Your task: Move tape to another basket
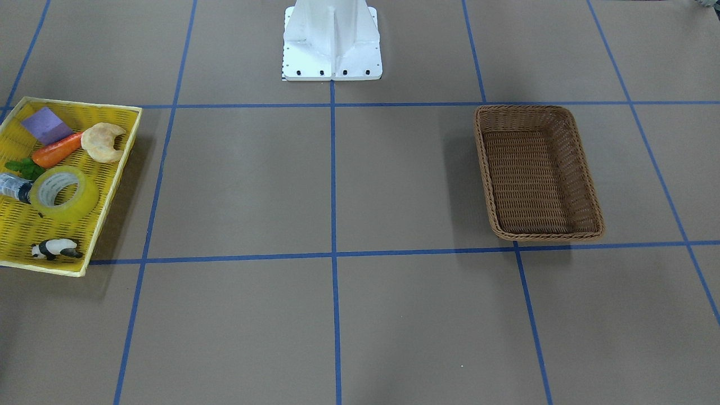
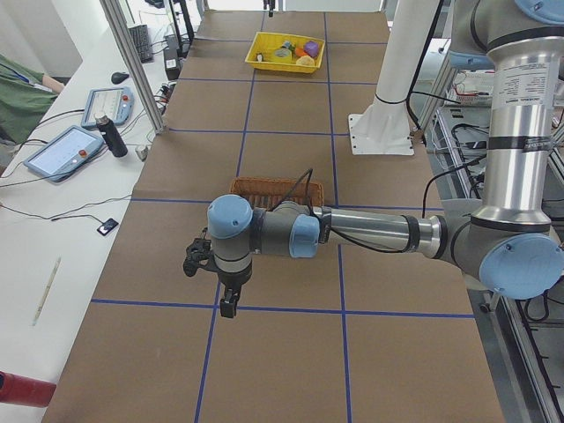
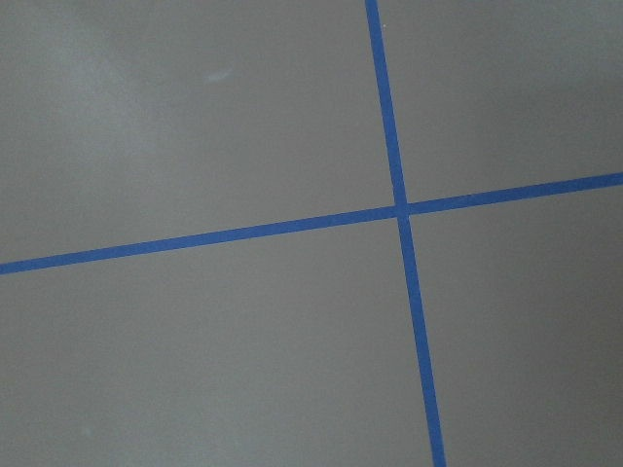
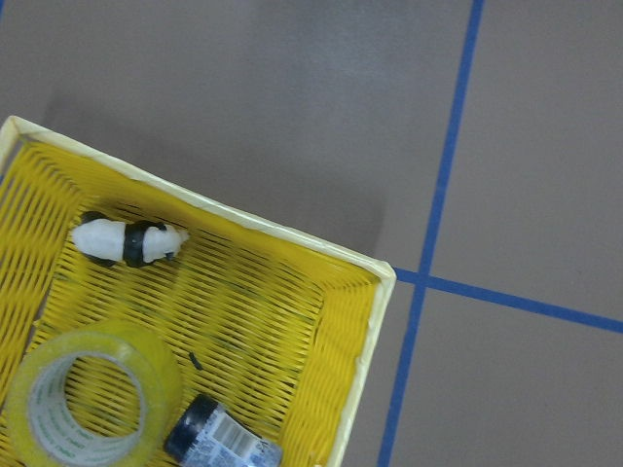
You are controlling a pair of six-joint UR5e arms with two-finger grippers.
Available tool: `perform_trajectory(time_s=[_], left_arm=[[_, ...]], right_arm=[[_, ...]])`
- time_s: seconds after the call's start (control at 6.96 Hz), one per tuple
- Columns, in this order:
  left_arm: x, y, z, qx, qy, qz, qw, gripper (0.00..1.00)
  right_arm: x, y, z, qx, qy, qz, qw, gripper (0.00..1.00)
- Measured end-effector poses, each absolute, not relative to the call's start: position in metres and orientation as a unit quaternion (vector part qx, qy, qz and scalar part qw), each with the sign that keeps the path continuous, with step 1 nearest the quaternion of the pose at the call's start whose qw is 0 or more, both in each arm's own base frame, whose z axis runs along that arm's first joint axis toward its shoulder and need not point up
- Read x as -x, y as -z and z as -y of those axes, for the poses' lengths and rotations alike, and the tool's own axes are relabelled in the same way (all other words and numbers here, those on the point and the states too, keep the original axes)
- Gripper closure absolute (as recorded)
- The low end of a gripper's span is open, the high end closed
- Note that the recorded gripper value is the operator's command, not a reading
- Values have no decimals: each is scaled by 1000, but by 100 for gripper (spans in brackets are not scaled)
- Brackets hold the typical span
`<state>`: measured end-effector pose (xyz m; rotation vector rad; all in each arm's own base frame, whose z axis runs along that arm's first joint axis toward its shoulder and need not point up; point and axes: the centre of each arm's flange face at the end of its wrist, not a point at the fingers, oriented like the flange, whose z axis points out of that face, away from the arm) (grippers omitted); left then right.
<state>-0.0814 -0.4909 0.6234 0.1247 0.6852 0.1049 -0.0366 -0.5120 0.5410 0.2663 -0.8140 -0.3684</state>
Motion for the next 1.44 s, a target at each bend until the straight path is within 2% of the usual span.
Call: perform_trajectory(time_s=[0.72, 1.44], left_arm=[[78, -636, 493, -39, -23, -339, 940, 2], [78, -635, 494, -39, -21, -339, 940, 2]], right_arm=[[135, -545, 505, -99, 269, 396, 872, 0], [181, -579, 512, -86, 303, 377, 871, 0]])
